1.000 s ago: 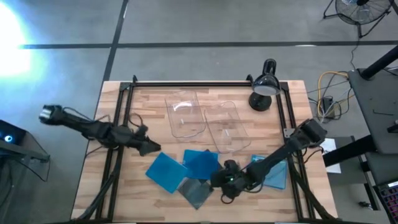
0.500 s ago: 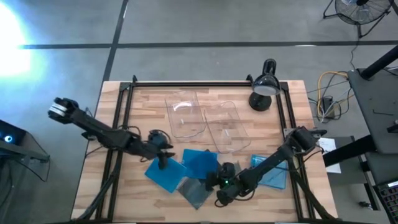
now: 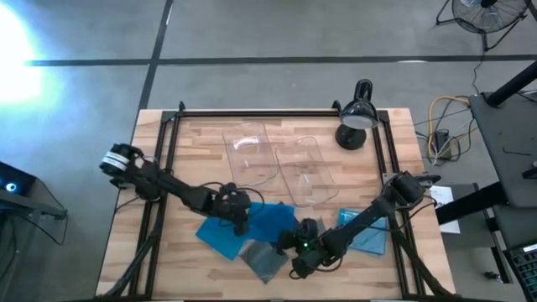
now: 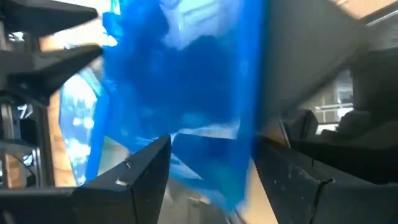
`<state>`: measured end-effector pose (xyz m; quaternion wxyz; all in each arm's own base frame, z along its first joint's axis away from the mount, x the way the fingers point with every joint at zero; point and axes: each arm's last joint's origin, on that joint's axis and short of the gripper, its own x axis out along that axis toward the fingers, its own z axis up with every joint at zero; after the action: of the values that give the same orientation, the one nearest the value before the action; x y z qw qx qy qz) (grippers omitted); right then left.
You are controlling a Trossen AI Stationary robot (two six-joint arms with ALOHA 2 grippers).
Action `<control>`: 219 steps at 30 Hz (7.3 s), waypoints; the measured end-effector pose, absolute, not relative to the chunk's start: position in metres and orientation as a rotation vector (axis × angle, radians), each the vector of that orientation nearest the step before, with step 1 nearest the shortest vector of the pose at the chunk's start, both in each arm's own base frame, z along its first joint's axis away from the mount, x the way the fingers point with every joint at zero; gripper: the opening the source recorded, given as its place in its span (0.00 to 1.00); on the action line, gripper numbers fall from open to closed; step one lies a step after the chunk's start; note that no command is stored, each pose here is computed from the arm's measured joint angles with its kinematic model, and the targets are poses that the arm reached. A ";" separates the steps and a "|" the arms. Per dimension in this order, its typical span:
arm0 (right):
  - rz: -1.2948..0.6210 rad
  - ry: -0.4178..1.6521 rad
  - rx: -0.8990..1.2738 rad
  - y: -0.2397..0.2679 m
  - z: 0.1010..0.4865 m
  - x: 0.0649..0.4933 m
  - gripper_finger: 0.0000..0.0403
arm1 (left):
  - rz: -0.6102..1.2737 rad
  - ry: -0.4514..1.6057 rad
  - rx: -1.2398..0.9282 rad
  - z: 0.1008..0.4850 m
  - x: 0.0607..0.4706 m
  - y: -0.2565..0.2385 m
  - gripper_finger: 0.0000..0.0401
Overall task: Pick & place jewel cases by type
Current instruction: Put the blue CD case into the right transparent bin, then adjust the blue CD case, then adjust the right transparent bin, then put the blue CD case into the right transparent bin
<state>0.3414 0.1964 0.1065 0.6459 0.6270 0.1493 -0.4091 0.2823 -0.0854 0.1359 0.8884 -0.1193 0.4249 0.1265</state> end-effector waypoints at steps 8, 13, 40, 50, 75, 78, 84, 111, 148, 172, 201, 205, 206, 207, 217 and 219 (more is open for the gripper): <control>-0.879 0.331 1.343 0.192 0.129 0.339 0.54 | 0.225 0.894 -0.244 0.136 0.289 -0.089 0.42; -0.828 0.412 1.378 0.194 0.149 0.335 0.51 | 0.209 0.926 -0.206 0.133 0.286 -0.088 0.42; -0.781 0.545 1.376 0.185 0.158 0.335 0.30 | 0.209 0.829 -0.247 0.140 0.293 -0.090 0.42; -0.740 0.593 1.370 0.196 0.184 0.315 0.08 | 0.214 0.813 -0.241 0.149 0.290 -0.088 0.42; -1.254 0.056 1.173 0.076 0.257 0.272 0.07 | 0.508 0.685 -0.310 0.227 0.225 -0.065 0.42; -1.310 0.181 1.220 0.070 0.255 0.269 0.08 | 0.543 0.703 -0.311 0.231 0.213 -0.063 0.42; -1.317 0.210 1.385 0.060 0.241 0.283 0.11 | 0.588 0.737 -0.276 0.234 0.199 -0.058 0.42; -0.882 1.035 1.227 0.045 0.238 0.291 0.31 | 0.490 1.144 -0.297 0.198 0.169 -0.057 0.42; -0.212 0.950 0.876 0.069 0.244 0.362 0.44 | 0.347 1.085 -1.131 0.144 0.163 -0.090 0.42; -0.359 1.157 1.122 0.131 0.212 0.436 0.44 | 0.296 1.007 -0.786 0.148 0.166 -0.088 0.42; -1.218 1.679 0.818 0.187 0.222 0.304 0.44 | 0.230 1.013 -0.670 0.148 0.165 -0.089 0.42; -1.347 1.609 0.766 0.159 0.210 0.294 0.44 | 0.234 1.014 -0.679 0.148 0.164 -0.089 0.42; -1.357 1.588 0.757 0.151 0.208 0.294 0.44 | 0.235 1.014 -0.678 0.148 0.164 -0.089 0.42; -1.348 1.563 0.756 0.143 0.206 0.296 0.44 | 0.235 1.014 -0.679 0.148 0.164 -0.089 0.42; -1.455 1.229 0.671 0.063 0.227 0.311 0.44 | 0.259 1.014 -0.715 0.147 0.164 -0.089 0.42; -1.440 1.224 0.683 0.059 0.233 0.310 0.44 | 0.266 1.015 -0.724 0.147 0.164 -0.089 0.42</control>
<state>0.3100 0.0590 0.2328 0.5365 0.2867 0.5141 -0.6047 0.1639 -0.0890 0.1472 0.8037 -0.3378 0.4739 0.1244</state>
